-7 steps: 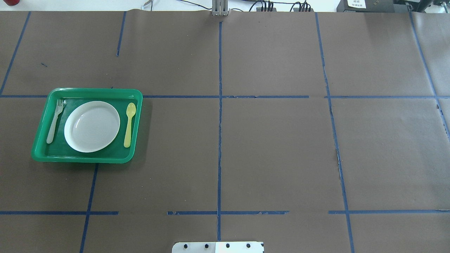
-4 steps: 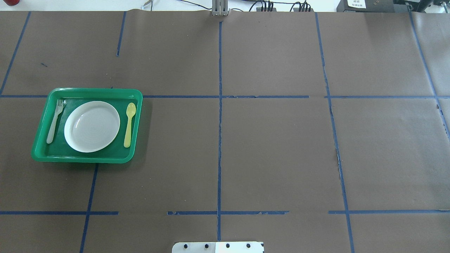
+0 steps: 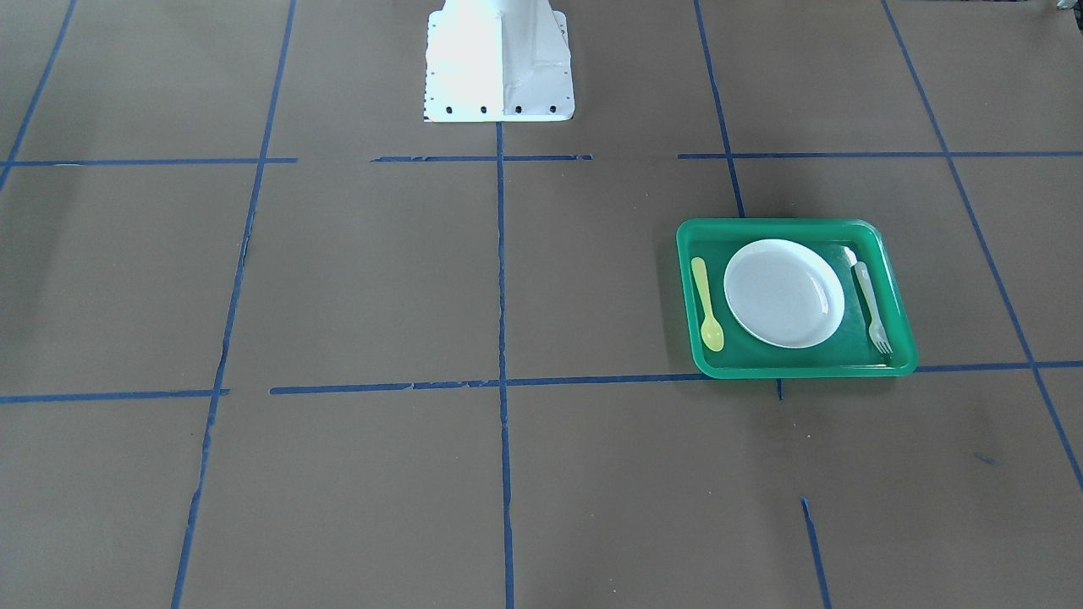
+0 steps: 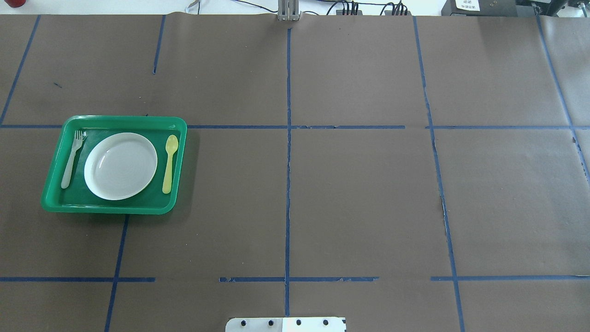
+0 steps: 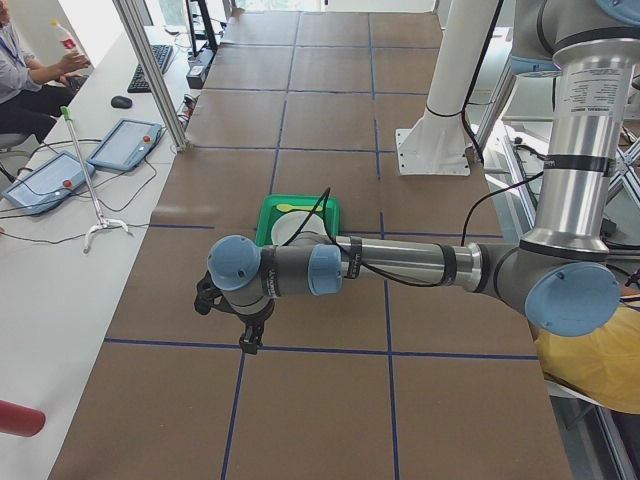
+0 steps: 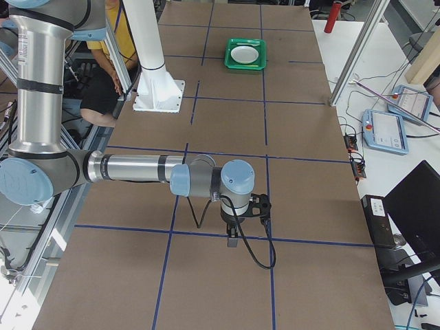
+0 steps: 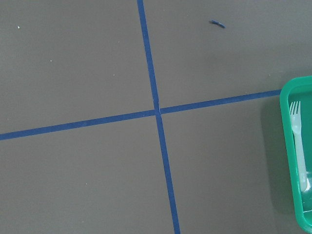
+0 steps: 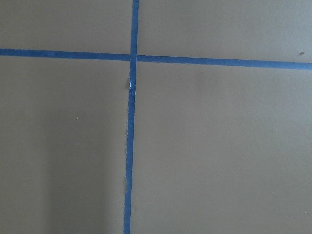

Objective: Place fork

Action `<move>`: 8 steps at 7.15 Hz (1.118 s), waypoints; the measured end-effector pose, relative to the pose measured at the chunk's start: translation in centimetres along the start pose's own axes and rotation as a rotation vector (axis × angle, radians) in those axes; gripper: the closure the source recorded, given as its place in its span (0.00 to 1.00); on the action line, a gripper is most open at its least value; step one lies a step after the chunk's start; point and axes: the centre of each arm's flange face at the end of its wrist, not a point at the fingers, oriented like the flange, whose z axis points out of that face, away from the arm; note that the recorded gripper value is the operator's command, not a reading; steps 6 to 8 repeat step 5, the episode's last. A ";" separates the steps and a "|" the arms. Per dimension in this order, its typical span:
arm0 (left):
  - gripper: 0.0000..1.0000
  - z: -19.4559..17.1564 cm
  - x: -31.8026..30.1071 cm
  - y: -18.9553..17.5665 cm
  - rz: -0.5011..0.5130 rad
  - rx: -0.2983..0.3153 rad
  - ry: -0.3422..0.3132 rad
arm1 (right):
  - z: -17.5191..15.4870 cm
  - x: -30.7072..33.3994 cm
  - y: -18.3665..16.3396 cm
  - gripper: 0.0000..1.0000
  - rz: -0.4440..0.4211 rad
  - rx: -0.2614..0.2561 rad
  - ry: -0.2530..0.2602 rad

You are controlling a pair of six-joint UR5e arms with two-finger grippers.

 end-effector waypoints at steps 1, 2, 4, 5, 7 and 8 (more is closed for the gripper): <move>0.00 -0.1 0.1 0.1 0.001 0.001 -0.001 | 0.0 0.0 0.0 0.00 0.000 0.000 0.000; 0.00 -0.1 0.1 0.1 0.002 0.002 -0.002 | 0.0 0.0 0.0 0.00 0.000 0.000 0.000; 0.00 -0.2 0.2 0.0 0.004 0.003 -0.003 | 0.0 0.0 0.0 0.00 0.001 0.000 0.000; 0.00 -0.3 0.3 -0.2 0.006 0.004 -0.004 | 0.0 0.0 0.0 0.00 0.000 0.000 0.000; 0.00 -0.3 0.3 -0.2 0.006 0.004 -0.004 | 0.0 0.0 0.0 0.00 0.000 0.000 0.000; 0.00 -0.3 0.3 -0.2 0.006 0.004 -0.004 | 0.0 0.0 0.0 0.00 0.000 0.000 0.000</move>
